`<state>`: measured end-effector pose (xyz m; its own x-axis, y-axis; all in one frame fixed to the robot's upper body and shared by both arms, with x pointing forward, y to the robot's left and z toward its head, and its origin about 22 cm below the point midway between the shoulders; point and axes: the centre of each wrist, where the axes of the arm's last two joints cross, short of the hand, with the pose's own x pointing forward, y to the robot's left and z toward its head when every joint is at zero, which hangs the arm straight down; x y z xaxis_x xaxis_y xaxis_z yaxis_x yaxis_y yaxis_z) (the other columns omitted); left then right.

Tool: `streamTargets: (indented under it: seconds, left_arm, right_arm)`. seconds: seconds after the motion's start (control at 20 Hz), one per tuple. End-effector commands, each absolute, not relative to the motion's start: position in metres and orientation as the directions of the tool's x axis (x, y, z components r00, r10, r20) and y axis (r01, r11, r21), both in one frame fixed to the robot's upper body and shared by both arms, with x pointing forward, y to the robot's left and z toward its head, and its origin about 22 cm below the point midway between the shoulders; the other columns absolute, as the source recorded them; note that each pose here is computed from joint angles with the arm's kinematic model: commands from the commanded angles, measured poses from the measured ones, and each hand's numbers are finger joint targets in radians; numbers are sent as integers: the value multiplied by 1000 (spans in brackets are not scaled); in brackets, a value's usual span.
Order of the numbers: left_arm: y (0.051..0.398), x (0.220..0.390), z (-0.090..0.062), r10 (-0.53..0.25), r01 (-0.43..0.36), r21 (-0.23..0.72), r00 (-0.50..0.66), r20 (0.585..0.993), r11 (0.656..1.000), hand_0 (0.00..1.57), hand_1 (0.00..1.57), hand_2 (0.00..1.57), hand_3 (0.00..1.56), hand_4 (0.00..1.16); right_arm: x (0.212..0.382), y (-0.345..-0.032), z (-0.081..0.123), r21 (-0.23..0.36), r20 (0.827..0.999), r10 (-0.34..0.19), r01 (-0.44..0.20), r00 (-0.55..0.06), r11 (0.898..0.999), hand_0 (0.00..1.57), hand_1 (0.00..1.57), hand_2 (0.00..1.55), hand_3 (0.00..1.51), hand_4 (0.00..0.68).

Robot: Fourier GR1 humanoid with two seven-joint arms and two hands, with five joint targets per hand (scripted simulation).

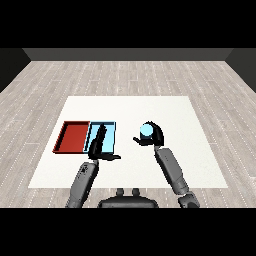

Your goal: Pick the blue can and put it in the blue box

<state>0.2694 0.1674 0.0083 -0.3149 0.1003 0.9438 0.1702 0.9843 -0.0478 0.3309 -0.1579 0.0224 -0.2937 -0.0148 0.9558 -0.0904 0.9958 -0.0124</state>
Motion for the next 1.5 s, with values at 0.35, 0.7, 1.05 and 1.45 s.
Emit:
streamTargets:
  seconds: [0.35,0.7,1.05,1.45]
  left_arm:
    - [108,273,0,87,230,-16,-304,949,973,0,0,0,0,0]
    - [114,278,-5,102,251,-39,-243,965,967,0,0,0,0,0]
    - [85,290,-10,99,245,-46,-208,973,968,0,0,0,0,0]
    - [88,289,-11,118,249,-73,-170,978,966,0,0,0,0,0]
  right_arm:
    - [329,-120,48,2,944,-55,-160,-326,987,1441,1441,1467,1386,561]
    - [337,-129,58,15,945,-69,-170,-320,985,1439,1439,1459,1360,551]
    - [328,-108,43,28,950,-90,-206,-300,978,1444,1444,1469,1382,560]
    - [322,-108,42,31,939,-110,-237,-327,971,1437,1437,1463,1373,553]
